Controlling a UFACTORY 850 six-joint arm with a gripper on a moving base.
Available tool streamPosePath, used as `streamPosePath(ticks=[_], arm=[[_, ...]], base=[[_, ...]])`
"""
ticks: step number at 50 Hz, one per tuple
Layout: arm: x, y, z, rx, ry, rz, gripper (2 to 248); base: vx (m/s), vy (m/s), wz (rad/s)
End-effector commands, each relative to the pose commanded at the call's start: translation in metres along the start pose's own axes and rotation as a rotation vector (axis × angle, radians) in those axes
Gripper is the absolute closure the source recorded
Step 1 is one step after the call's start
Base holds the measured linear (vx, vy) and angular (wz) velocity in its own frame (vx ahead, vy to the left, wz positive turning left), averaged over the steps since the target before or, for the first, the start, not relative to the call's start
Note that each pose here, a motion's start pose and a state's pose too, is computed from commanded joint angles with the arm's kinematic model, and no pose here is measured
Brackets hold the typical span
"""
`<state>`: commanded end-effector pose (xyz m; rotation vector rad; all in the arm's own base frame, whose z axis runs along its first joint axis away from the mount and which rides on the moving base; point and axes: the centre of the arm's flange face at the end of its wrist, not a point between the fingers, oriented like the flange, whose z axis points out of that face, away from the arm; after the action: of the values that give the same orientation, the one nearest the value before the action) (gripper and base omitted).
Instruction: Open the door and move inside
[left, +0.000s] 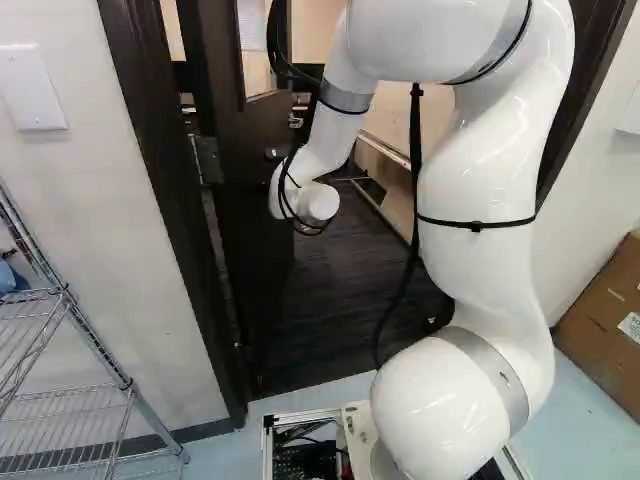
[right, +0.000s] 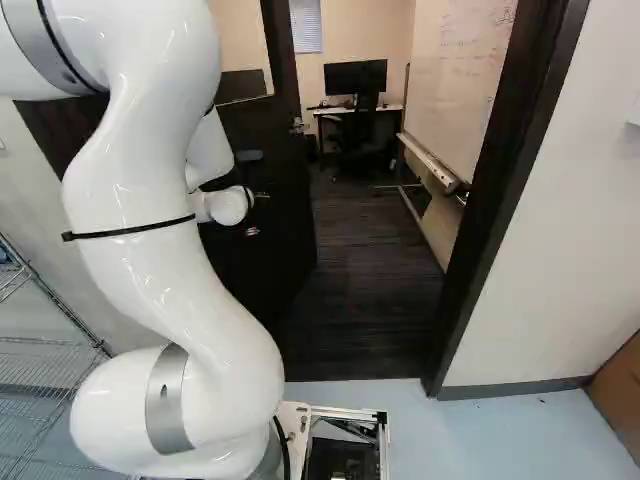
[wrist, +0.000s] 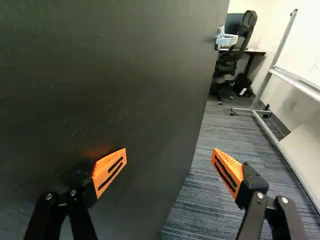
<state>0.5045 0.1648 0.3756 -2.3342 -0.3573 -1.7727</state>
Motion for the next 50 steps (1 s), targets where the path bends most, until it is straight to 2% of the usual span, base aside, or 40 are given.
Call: streamPosePath(ticks=[30,50], arm=[[0.002,-0.018,0.015,0.074,0.009,-0.047,3],[0.004,-0.025,0.024,0.092,0.014,-0.057,3]], base=[[0.0,0.0,0.0],[0.0,0.0,0.0]])
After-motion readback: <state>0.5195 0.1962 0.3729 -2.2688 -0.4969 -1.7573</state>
